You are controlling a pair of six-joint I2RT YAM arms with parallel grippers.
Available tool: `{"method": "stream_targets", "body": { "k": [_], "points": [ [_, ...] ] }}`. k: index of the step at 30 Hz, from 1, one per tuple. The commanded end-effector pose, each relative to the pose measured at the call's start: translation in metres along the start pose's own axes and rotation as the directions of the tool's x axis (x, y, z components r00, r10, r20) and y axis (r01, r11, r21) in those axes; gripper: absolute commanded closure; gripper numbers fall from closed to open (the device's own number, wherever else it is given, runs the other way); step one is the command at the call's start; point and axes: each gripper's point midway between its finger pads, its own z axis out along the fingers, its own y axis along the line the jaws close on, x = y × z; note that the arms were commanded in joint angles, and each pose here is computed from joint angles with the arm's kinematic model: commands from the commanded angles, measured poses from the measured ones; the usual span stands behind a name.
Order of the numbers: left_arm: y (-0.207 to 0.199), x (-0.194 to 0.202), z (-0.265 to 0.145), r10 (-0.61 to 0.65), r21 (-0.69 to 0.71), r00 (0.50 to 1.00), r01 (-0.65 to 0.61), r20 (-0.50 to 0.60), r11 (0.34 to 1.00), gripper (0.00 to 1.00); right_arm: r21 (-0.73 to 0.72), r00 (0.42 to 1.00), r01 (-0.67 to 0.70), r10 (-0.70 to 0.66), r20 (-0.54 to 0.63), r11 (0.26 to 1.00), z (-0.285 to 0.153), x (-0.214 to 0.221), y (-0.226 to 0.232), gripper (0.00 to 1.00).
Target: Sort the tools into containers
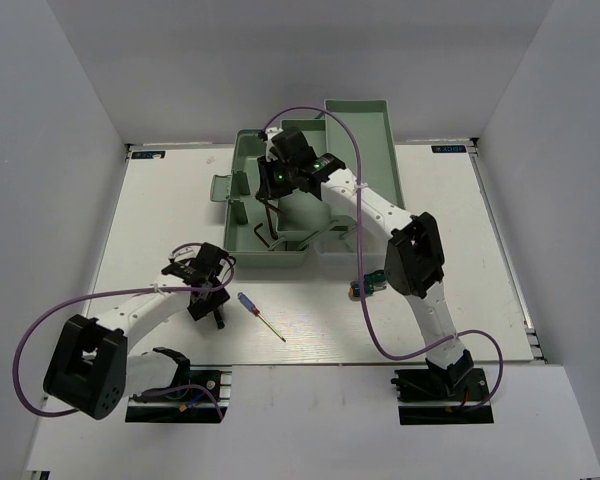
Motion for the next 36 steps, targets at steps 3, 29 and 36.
{"method": "stream_targets", "body": {
  "k": [3, 29, 36],
  "points": [
    [-0.002, 0.000, 0.004, -0.002, 0.014, 1.000, 0.002, 0.001, 1.000, 0.41, 0.013, 0.999, 0.032, -0.032, 0.025, 0.999, -0.006, -0.012, 0.001, 0.70],
    [-0.046, -0.057, -0.099, 0.071, 0.324, 0.976, -0.136, 0.204, 0.936, 1.00, -0.365, 0.924, 0.367, -0.290, 0.249, 0.855, -0.205, -0.036, 0.022, 0.16],
    [-0.160, -0.113, -0.205, 0.193, 0.641, 0.895, -0.426, 0.403, 0.638, 1.00, -0.293, 0.841, 0.533, -0.459, 0.288, 0.794, -0.251, 0.007, 0.007, 1.00]
  ]
}}
